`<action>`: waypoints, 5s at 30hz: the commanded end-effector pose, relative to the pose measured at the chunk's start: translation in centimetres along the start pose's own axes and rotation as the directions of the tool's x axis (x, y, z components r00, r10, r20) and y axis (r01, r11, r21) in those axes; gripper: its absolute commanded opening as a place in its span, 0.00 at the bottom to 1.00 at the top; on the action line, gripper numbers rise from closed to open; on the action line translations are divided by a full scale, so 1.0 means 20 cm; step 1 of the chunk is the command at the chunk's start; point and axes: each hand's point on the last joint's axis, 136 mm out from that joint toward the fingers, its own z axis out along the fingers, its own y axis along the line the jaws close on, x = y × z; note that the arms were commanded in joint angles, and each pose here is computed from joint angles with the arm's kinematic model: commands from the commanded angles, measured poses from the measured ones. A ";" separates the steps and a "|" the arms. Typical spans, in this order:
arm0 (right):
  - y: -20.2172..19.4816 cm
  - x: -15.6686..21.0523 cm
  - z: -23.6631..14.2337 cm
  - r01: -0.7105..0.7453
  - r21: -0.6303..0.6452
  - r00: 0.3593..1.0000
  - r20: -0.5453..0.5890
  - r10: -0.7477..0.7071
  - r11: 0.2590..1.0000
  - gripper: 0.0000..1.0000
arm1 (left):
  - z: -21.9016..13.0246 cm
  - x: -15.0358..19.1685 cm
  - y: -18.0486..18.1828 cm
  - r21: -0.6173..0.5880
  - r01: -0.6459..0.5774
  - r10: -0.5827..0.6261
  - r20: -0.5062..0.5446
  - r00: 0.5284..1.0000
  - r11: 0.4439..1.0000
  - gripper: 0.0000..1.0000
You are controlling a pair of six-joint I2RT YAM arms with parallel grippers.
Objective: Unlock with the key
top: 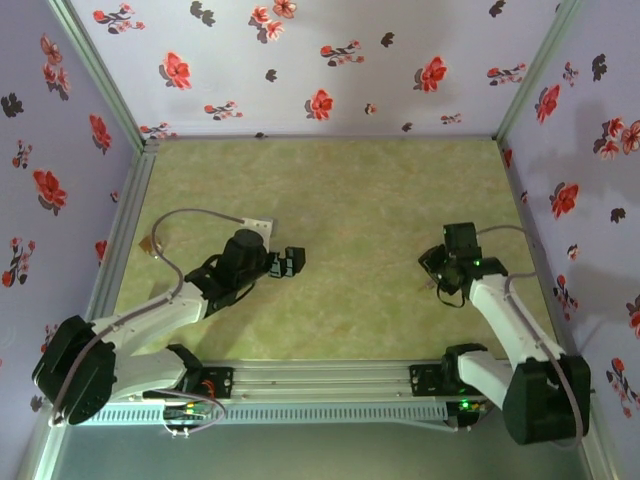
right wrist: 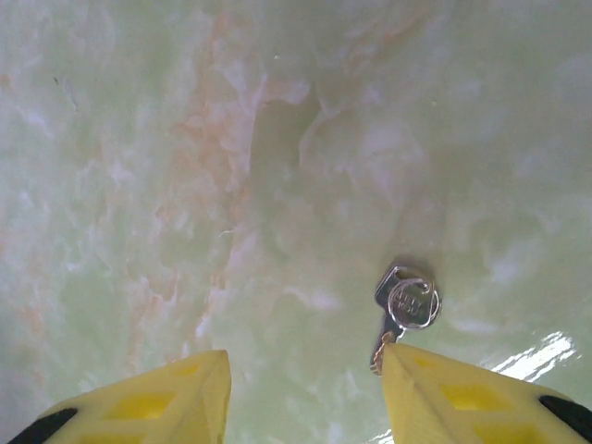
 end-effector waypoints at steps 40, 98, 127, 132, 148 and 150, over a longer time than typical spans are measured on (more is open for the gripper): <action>-0.28 0.09 0.22 0.291 0.244 0.943 -0.239 -0.234 0.925 0.05 | -0.02 0.05 0.04 -0.034 0.030 -0.031 -0.012 0.999 0.999 0.99; 0.01 0.10 0.04 0.095 -0.051 0.988 -0.113 -0.100 0.994 0.00 | 0.08 0.03 -0.33 0.144 0.032 -0.028 -0.030 0.999 0.989 0.99; 0.91 0.20 -0.51 -0.094 -0.771 0.996 -0.077 0.055 0.630 0.00 | 0.11 -0.29 -0.92 0.627 0.543 -0.700 0.005 0.714 0.559 0.52; 0.91 0.22 -0.50 -0.091 -0.770 0.996 -0.076 0.051 0.632 0.00 | 0.13 -0.29 -0.96 0.635 0.563 -0.712 -0.029 0.701 0.529 0.51; 0.90 0.26 -0.46 -0.090 -0.766 0.996 -0.087 0.035 0.637 0.00 | 0.17 -0.29 -1.01 0.656 0.603 -0.743 -0.094 0.662 0.454 0.42; 0.90 0.27 -0.47 -0.088 -0.770 0.996 -0.088 0.032 0.632 0.00 | 0.17 -0.29 -1.01 0.658 0.604 -0.745 -0.097 0.660 0.450 0.41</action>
